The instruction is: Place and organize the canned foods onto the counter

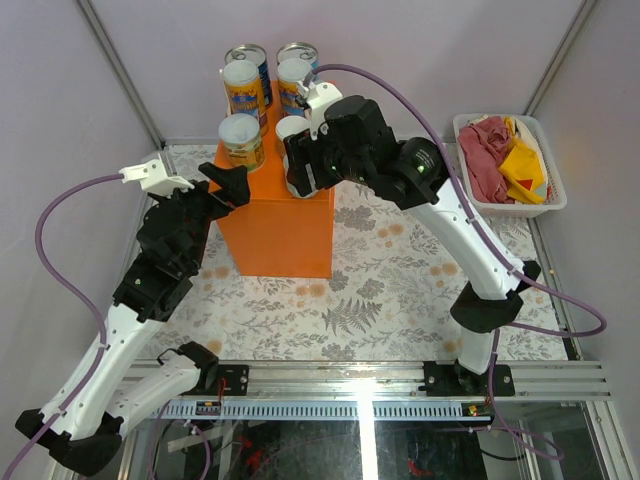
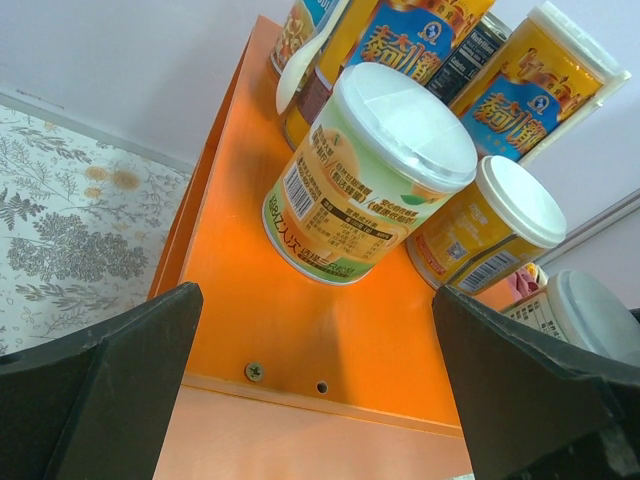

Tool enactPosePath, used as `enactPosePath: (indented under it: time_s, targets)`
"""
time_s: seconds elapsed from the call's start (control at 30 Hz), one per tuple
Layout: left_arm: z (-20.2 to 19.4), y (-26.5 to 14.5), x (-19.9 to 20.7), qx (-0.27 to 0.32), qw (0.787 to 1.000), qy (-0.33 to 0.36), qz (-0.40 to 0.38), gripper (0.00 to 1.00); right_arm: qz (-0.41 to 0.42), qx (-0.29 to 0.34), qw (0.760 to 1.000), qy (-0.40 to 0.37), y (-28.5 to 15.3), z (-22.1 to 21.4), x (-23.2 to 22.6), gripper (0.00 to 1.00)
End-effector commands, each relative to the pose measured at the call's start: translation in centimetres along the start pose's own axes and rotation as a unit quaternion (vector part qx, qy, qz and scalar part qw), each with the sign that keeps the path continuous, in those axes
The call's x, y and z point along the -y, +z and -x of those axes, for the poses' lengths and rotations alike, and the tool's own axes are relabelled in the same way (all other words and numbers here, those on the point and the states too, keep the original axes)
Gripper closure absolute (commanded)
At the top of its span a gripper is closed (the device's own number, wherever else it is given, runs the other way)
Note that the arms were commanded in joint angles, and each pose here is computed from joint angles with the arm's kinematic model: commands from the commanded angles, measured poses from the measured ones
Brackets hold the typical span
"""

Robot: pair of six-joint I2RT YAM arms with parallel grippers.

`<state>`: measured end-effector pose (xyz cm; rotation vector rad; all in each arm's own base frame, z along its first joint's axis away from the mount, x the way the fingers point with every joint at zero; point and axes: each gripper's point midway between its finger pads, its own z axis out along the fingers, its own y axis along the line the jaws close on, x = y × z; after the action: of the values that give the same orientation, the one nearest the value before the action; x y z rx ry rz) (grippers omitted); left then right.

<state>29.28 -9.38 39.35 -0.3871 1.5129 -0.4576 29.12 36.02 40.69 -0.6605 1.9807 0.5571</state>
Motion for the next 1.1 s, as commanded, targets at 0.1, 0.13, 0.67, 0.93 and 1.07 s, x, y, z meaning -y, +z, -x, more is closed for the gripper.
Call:
enactPosePath:
  time_s: [0.1,0.13,0.67,0.93,1.07]
  targets:
    - [1.2,0.1,0.5,0.03,0.999,-0.004,-0.012,0.0,0.024,0.031,0.999,0.001,-0.6,1.9,-1.2,0.48]
    - [1.2,0.1,0.5,0.03,0.999,-0.003,-0.012,0.0,0.023,0.031,0.999,0.001,-0.4,1.8,-1.2,0.48]
    - [1.2,0.1,0.3,0.03,1.0,0.001,-0.008,0.0,0.042,0.018,0.999,0.007,2.0,0.6,-2.2,0.46]
    - [1.1,0.2,0.4,0.029,1.0,0.0,-0.009,0.0,0.026,0.007,1.0,0.004,2.5,-0.5,-1.5,0.43]
    - [1.0,0.2,0.4,0.028,1.0,0.0,-0.01,0.0,0.022,-0.003,1.0,0.004,2.7,-1.2,-1.3,0.38]
